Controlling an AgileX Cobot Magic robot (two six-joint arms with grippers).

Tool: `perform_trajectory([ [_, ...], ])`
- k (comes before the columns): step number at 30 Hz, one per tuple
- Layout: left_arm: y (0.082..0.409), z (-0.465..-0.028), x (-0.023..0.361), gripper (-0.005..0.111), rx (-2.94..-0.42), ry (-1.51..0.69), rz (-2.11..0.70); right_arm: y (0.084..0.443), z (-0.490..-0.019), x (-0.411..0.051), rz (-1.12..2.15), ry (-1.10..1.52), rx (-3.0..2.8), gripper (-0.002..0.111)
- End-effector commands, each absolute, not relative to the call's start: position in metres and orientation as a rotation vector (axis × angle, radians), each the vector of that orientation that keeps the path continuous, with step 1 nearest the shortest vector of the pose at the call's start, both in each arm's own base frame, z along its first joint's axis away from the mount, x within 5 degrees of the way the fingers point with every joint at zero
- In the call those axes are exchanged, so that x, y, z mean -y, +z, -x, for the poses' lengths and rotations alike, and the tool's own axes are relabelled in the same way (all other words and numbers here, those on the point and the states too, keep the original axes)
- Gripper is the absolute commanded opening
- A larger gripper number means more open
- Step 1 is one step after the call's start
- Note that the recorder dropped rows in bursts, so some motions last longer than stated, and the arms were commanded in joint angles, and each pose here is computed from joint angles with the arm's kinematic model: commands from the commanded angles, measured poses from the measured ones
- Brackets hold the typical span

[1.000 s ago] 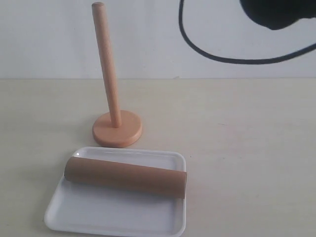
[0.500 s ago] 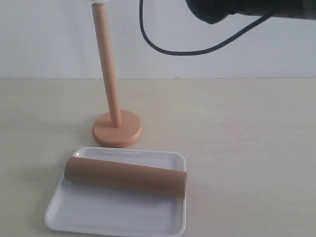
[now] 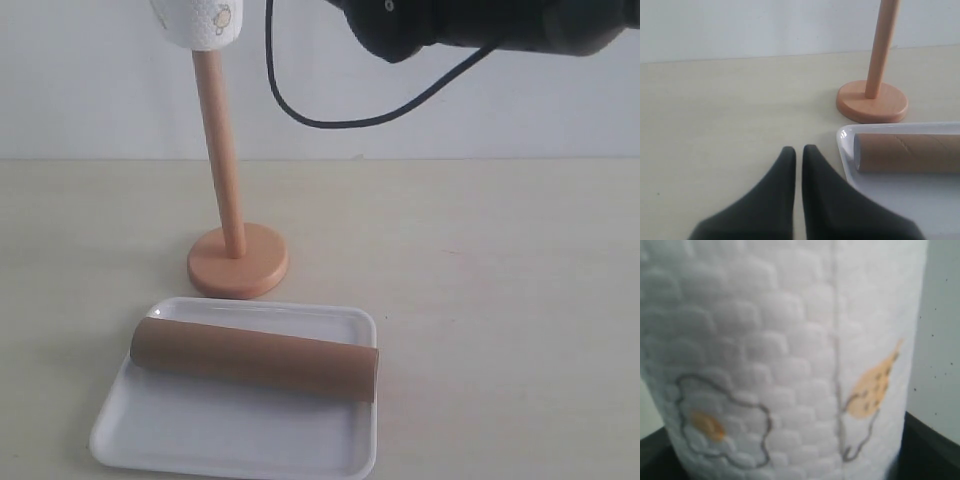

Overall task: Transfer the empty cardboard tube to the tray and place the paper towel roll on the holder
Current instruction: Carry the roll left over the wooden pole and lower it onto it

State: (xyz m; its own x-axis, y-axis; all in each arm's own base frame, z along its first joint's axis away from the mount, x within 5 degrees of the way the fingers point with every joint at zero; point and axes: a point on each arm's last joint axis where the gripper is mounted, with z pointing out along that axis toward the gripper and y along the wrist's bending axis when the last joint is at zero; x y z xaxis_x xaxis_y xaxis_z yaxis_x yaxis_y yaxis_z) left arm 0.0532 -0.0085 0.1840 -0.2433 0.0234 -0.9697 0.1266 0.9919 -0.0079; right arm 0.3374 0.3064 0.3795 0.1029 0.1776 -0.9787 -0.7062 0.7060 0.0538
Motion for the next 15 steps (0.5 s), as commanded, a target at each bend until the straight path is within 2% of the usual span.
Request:
perform_trajectory([
  [1, 0.183, -0.053, 0.008, 0.004, -1.815, -0.097, -0.107, 0.38, -0.339, -0.309, 0.497, 0.689, -1.296, 0.0],
  [15, 0.183, -0.053, 0.008, 0.004, -1.815, -0.097, -0.107, 0.343, -0.354, -0.319, 0.452, 0.721, -1.416, 0.0],
])
